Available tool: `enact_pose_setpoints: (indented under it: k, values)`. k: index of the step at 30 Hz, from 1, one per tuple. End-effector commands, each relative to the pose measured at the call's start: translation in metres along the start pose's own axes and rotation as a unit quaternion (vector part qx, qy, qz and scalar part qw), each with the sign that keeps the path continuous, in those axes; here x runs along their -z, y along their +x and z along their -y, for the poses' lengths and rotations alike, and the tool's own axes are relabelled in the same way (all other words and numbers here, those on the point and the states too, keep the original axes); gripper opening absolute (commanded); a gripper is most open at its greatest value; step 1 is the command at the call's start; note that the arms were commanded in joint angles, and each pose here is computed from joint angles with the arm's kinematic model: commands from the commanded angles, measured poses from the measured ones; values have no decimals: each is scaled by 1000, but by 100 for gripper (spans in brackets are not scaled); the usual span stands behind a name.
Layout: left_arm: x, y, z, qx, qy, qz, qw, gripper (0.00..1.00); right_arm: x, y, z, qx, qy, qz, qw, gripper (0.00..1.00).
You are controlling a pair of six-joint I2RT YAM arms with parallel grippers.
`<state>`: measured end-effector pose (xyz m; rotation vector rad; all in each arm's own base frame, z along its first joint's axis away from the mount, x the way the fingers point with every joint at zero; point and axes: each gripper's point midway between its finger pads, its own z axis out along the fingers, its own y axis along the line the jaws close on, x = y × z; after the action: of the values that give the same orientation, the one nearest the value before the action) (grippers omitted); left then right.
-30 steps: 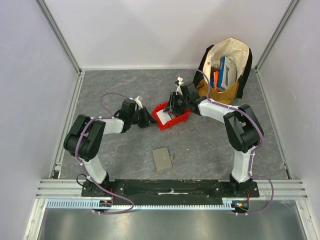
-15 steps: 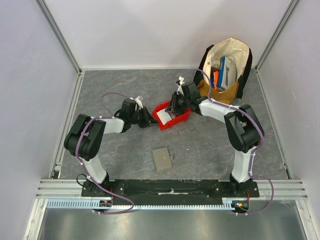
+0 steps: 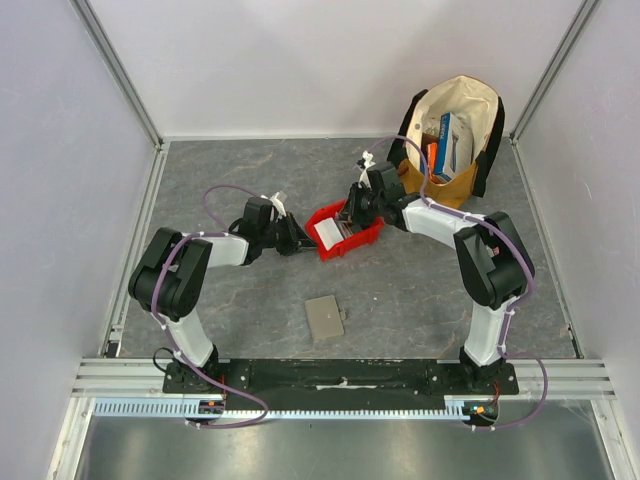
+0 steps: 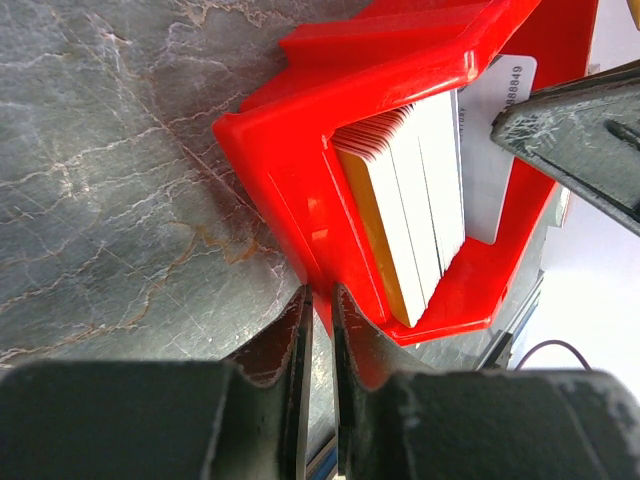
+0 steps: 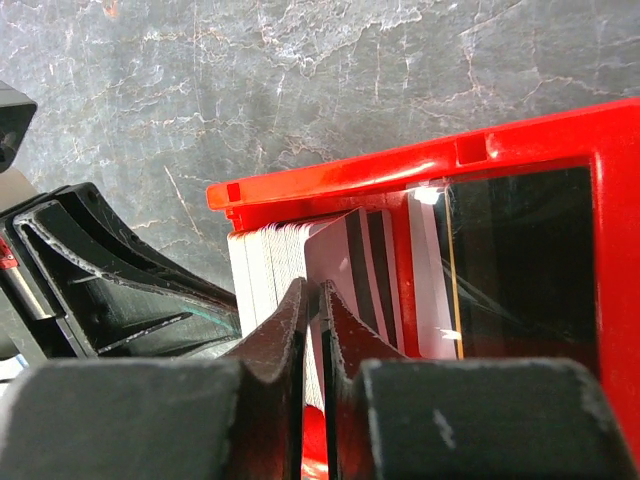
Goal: Put the credit cards into the card holder
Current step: Pick up the credit card from the storage box.
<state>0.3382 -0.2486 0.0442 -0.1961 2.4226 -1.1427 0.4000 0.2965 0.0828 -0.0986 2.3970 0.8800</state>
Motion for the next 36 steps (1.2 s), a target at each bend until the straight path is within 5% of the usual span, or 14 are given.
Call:
enact_pose_setpoints:
  k: [1, 8, 20, 36]
  values:
    - [-2, -5, 6, -9, 9, 0, 1000, 17, 18, -22, -16, 26, -6, 34, 999, 10]
    - [-2, -5, 7, -12, 13, -2, 1000, 17, 11, -18, 4, 46, 43, 13, 998, 0]
    - [0, -6, 9, -22, 12, -3, 1000, 17, 30, -52, 5, 108, 97, 56, 988, 0]
    - [18, -10, 4, -52, -26, 18, 998, 43, 113, -86, -27, 170, 122, 123, 970, 0]
